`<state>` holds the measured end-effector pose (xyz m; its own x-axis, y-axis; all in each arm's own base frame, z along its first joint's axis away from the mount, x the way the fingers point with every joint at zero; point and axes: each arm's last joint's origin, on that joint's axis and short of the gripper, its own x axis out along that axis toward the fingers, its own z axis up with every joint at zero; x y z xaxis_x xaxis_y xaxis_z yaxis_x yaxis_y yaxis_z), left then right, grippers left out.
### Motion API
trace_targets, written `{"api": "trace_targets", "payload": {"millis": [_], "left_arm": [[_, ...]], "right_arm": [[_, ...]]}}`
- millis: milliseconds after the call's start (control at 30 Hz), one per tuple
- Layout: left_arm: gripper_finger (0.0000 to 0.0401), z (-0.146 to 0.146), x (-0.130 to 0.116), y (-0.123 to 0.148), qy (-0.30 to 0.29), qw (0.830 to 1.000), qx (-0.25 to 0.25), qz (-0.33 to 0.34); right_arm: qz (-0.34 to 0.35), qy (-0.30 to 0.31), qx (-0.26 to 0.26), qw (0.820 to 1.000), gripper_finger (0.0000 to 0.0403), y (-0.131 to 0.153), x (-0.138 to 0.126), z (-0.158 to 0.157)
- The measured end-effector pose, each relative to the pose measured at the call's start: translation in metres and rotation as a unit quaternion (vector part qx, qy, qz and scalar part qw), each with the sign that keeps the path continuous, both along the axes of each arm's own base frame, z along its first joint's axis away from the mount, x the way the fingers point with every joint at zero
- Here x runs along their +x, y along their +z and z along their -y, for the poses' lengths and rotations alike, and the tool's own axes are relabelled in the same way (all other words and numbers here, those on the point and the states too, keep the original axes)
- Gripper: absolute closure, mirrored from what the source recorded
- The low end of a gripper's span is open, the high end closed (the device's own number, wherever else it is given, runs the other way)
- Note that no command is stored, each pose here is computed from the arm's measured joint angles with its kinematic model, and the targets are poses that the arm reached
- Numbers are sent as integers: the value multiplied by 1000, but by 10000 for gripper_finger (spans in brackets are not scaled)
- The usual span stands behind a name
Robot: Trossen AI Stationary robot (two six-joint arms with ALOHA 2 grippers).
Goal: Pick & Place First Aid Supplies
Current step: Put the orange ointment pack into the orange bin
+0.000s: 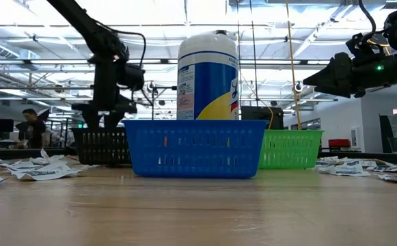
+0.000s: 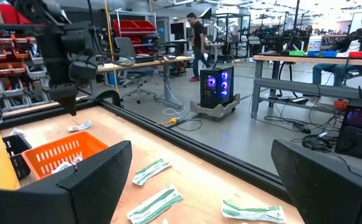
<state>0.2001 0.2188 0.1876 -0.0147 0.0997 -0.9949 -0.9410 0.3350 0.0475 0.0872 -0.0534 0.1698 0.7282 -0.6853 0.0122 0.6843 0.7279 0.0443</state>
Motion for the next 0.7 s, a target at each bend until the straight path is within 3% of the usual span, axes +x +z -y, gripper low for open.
{"api": "trace_targets", "payload": {"millis": [367, 700], "left_arm": [[187, 11, -4, -32, -16, 1000, 9, 14], [188, 14, -7, -46, -41, 999, 21, 22]], "right_arm": [[0, 0, 0, 1000, 23, 0, 0, 0], [0, 0, 0, 1000, 23, 0, 0, 0]]}}
